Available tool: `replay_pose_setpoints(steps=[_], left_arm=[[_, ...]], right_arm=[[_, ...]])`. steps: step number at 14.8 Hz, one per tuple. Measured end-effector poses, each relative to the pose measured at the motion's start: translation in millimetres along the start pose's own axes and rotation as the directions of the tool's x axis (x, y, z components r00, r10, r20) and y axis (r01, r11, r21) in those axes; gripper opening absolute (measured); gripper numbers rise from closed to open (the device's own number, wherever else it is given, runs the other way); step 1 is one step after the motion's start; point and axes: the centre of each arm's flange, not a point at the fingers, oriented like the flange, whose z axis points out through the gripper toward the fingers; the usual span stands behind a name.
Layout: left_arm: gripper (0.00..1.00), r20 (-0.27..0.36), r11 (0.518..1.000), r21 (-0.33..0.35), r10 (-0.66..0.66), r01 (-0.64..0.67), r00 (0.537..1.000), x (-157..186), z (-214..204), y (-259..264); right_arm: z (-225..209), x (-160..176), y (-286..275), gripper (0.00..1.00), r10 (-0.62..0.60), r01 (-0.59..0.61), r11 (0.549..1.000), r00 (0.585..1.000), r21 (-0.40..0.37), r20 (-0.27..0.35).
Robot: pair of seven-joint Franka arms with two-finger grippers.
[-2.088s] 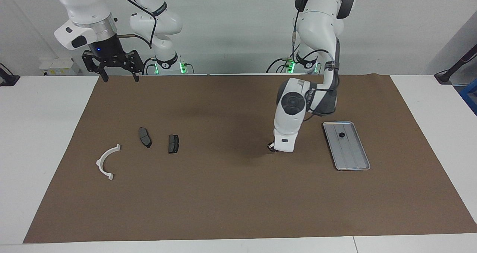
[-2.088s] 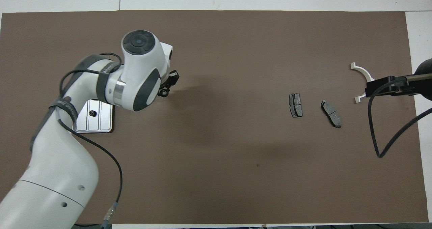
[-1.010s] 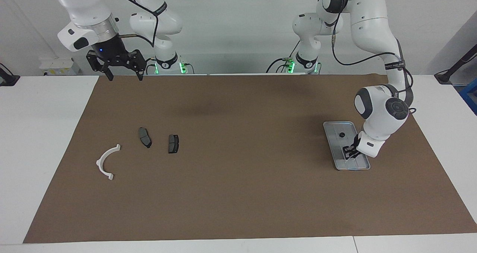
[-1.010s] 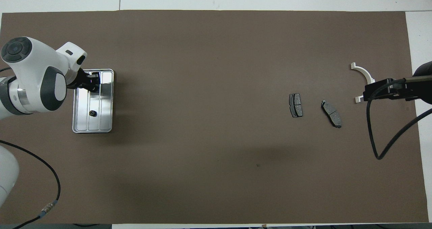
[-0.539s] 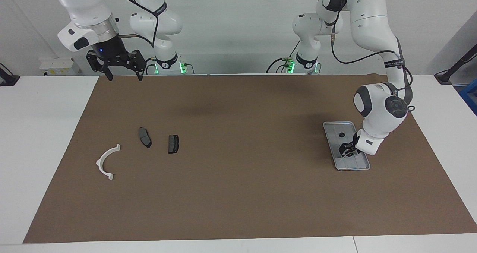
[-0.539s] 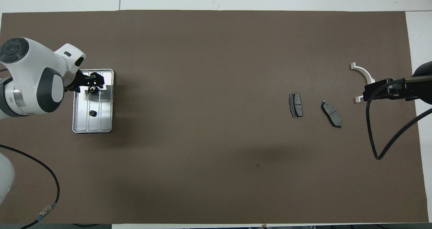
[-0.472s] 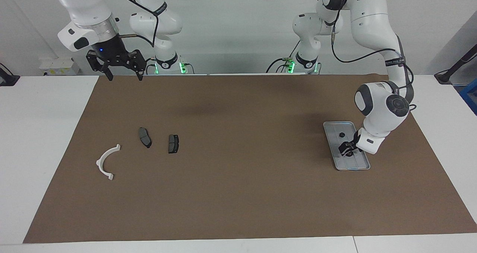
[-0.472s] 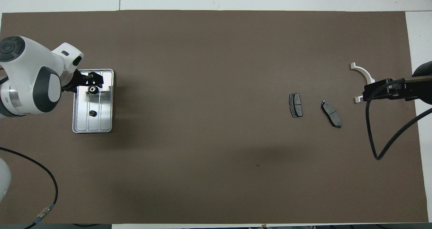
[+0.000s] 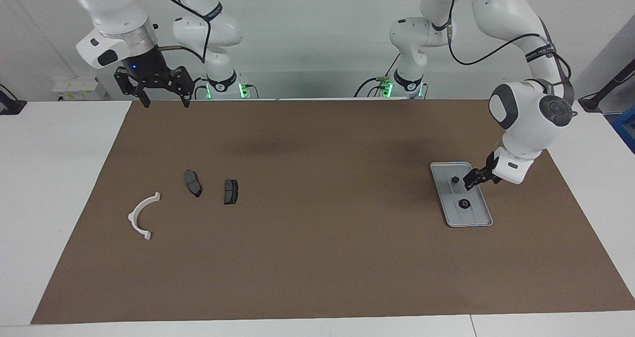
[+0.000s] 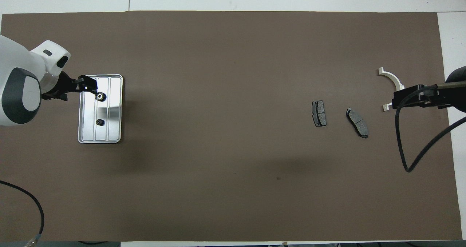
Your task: Pick bearing gear from pile to tray
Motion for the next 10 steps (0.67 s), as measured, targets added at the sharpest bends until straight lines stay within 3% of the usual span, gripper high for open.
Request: replay_pose_setpoints(steps=[4,10], left_arm=[[1.0,-0.001,1.0,-0.002,0.002,-0.002,1.0,0,-26,1],[1.0,0.056,1.0,0.001,-0.001,0.001,0.998,-20,-132,-5]], right_arm=[[0,0,0,1.0,0.0,0.0,1.0,1.0,0.0,0.0],[0,0,2,1.0,0.005,-0.005,1.0,1.0,0.0,0.0]])
